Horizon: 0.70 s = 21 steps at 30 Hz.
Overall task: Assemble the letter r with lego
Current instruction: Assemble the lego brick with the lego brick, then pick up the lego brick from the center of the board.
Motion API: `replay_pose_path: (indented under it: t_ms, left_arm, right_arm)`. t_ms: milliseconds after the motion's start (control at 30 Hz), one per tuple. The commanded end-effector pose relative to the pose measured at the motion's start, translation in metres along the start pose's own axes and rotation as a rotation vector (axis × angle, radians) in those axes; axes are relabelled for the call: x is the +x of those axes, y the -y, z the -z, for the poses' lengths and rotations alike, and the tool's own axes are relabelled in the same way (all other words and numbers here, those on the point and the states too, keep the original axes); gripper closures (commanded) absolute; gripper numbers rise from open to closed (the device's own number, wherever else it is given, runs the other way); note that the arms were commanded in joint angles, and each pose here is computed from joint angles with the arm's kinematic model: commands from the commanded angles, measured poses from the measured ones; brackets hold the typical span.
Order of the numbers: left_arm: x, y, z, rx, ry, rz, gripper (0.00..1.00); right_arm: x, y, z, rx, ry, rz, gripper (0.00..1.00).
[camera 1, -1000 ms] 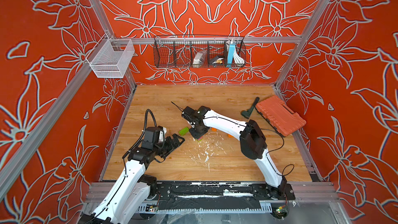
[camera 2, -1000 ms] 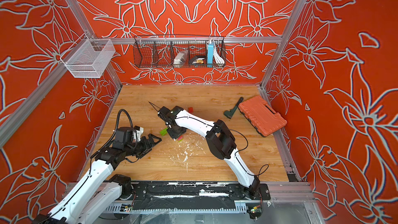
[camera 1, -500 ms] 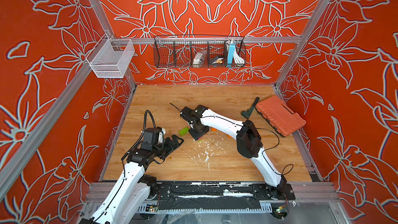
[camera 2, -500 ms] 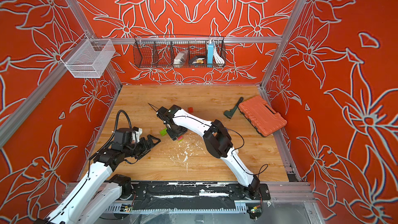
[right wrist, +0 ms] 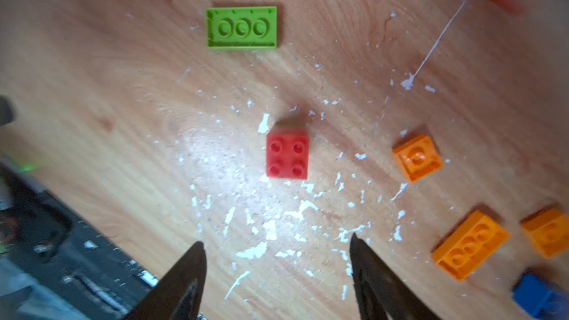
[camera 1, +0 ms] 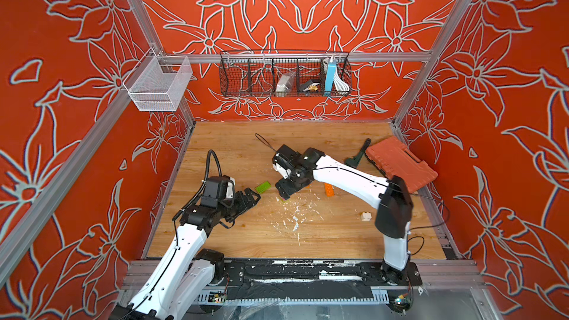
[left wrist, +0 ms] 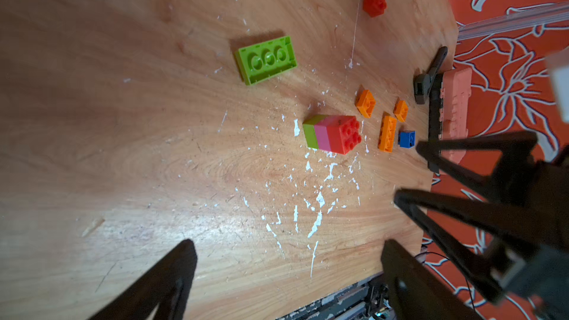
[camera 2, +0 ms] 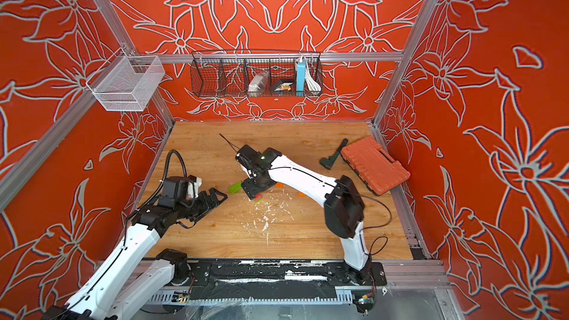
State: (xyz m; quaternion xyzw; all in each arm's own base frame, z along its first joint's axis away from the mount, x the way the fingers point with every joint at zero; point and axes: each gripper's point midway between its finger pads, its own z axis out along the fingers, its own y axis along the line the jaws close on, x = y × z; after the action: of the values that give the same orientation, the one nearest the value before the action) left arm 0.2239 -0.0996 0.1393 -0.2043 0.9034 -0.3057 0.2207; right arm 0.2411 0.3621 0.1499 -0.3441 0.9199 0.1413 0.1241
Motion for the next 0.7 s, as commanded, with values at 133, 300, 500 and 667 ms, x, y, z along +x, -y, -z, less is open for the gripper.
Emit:
replay_pose_path:
  t_ms: [133,300,500,667]
  left_arm:
    - [-0.02,0.016,0.003,-0.068,0.015,-0.146,0.05]
    - [-0.021,0.04,-0.011,-0.156,0.008,-0.305,0.06]
    - [-0.017,0.078,-0.046,-0.233,-0.055,-0.459,0.07]
    - [-0.009,0.11,-0.086,-0.295,-0.164,-0.567,0.12]
  right_arm:
    - [-0.011,-0.001,0.024,-0.232,0.199,-0.065,0.19]
    - [0.003,0.042,0.053,-0.199,0.354,-0.201,0.2]
    - [0.045,0.108,0.078,-0.117,0.425,-0.428,0.2]
    - [0.075,0.127,0.081,-0.198,0.387,-0.556,0.23]
